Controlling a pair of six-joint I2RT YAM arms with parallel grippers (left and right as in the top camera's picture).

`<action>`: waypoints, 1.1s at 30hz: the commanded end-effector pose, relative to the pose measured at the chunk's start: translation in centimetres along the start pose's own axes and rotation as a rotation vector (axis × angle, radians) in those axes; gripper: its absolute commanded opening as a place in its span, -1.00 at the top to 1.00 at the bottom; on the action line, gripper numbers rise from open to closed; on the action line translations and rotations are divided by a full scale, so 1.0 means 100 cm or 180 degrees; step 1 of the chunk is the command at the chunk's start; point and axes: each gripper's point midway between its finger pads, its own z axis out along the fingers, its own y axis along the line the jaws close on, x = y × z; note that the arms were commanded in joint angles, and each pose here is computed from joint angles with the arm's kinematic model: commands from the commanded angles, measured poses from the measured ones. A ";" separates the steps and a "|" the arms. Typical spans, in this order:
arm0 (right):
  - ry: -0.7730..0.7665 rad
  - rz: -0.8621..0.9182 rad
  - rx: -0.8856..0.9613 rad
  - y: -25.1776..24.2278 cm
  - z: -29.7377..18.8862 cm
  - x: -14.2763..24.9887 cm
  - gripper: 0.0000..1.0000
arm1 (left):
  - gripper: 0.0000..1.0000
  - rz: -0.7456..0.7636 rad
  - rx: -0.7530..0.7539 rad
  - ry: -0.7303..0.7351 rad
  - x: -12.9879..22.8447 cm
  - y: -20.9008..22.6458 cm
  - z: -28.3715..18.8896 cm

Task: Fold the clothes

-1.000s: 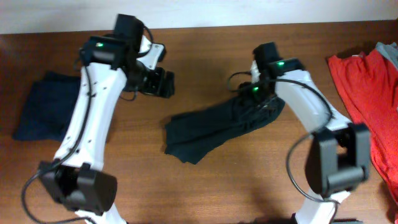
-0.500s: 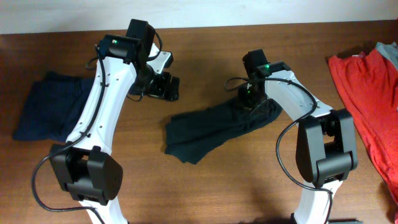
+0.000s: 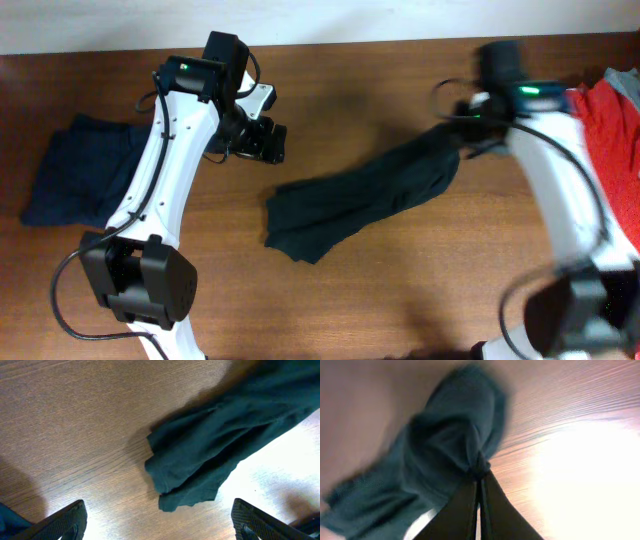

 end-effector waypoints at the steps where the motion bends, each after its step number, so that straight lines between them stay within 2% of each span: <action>1: -0.0466 0.0357 0.0641 -0.077 -0.031 -0.033 0.92 | -0.85 0.0054 -0.0040 -0.0035 -0.003 0.003 -0.001; 3: -0.0389 0.0486 0.0704 -0.095 -0.022 -0.034 0.89 | -0.85 0.0057 -0.0041 -0.0053 -0.004 0.003 -0.001; 4: -0.0322 0.0538 0.0712 -0.102 -0.016 -0.032 0.78 | -0.85 0.0059 -0.0041 -0.0063 -0.005 0.003 -0.001; 7: -0.0144 0.0609 0.0774 -0.114 0.000 -0.026 0.16 | -0.86 0.0064 -0.0042 -0.0088 -0.007 0.003 -0.001; 8: -0.0098 0.0615 0.0789 -0.116 0.004 -0.025 0.01 | -0.86 0.0065 -0.0042 -0.0089 -0.007 0.003 -0.001; 9: -0.0046 0.0620 0.0809 -0.118 0.009 -0.023 -0.05 | -0.86 0.0065 -0.0042 -0.0088 -0.007 0.003 -0.001; 13: 0.0054 0.0619 0.0720 -0.113 0.011 -0.016 -0.05 | -0.85 0.0060 -0.0039 -0.0062 -0.005 0.003 -0.001; 16: 0.0220 0.0536 0.0325 -0.092 0.011 -0.008 -0.05 | -0.86 0.0097 0.0017 -0.0061 -0.005 0.000 -0.001; 21: 0.0640 -0.0072 -0.0650 -0.031 0.006 0.020 -0.05 | -0.84 0.0599 0.0439 -0.0095 -0.005 -0.033 0.000; 25: 0.0691 -0.0506 -0.0720 -0.008 0.006 0.031 -0.05 | -0.82 0.0957 0.0462 -0.0074 -0.003 -0.051 0.005; 27: 0.0711 -0.0783 -0.0776 0.010 0.007 0.039 -0.05 | -0.79 0.1043 0.0324 -0.0068 -0.006 -0.051 0.010; 28: 0.0725 -0.0900 -0.0800 0.018 0.008 0.042 -0.05 | -0.69 0.1041 0.0241 -0.0052 -0.007 -0.047 0.013; 33: 0.0816 -0.1527 -0.0897 0.057 0.027 0.062 -0.05 | -0.68 0.0800 -0.0123 -0.0041 -0.011 -0.027 0.015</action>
